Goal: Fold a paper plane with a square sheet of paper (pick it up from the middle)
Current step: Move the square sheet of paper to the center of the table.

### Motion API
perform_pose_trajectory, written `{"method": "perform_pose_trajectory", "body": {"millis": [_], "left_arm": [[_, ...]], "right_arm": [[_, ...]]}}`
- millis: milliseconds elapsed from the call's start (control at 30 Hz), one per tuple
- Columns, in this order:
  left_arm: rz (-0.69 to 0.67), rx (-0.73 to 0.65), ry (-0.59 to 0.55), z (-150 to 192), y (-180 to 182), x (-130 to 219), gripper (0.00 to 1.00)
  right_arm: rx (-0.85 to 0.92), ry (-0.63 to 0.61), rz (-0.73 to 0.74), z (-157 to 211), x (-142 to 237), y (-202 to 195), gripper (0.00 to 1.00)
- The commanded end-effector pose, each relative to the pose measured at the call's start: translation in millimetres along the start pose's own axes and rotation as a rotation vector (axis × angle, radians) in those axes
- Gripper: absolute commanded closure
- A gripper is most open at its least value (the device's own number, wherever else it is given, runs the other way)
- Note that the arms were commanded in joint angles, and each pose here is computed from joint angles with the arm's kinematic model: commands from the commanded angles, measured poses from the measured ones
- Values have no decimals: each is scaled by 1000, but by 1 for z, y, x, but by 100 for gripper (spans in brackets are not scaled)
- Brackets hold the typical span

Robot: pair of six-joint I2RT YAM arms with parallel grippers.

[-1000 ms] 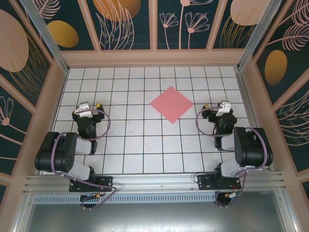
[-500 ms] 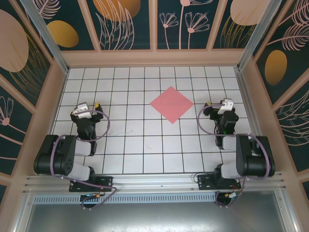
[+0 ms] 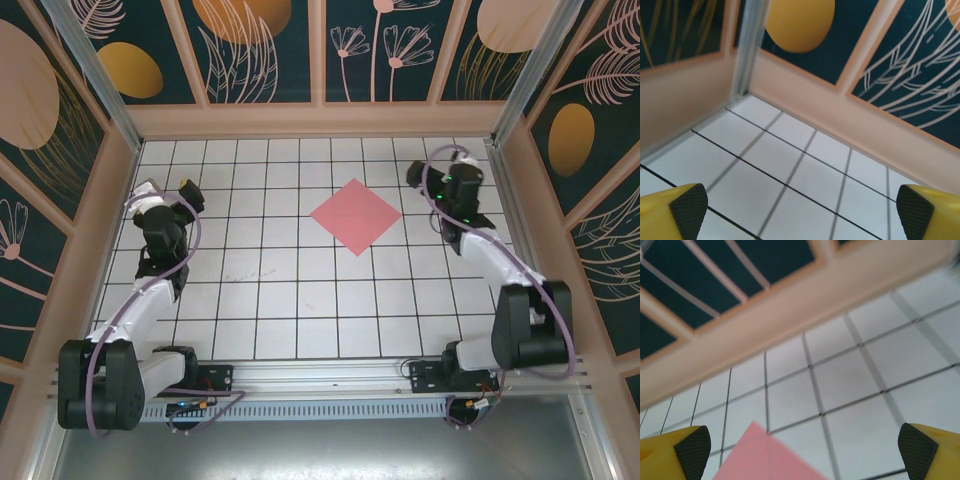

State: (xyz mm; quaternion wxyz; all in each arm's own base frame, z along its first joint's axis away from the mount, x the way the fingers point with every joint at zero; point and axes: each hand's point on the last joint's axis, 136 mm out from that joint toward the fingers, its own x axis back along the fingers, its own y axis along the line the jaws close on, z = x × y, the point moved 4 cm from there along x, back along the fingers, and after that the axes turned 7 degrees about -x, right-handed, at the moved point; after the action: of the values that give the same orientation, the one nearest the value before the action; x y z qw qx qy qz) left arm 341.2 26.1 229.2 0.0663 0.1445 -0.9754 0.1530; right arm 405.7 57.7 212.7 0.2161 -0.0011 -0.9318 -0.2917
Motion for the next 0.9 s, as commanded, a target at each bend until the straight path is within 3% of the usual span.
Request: {"method": "perform_pose_trajectory", "body": {"millis": [0,200,533,700,867], "left_arm": [[80,118,249,33,-13,-1,1],[233,159,384,40,-39,0,1],[287,154,448,48,-44,8,1],[307,164,462,51,-46,12,1],[335,189,510,62,-48,15,1]], "right_arm": [[-79,256,-10,65,-25,27,1],[-103,403,-52,119,-76,75,3],[-134,534,6,167,-148,82,12],[-141,565,80,185,-157,67,12],[-143,602,163,203,-140,45,12]]}}
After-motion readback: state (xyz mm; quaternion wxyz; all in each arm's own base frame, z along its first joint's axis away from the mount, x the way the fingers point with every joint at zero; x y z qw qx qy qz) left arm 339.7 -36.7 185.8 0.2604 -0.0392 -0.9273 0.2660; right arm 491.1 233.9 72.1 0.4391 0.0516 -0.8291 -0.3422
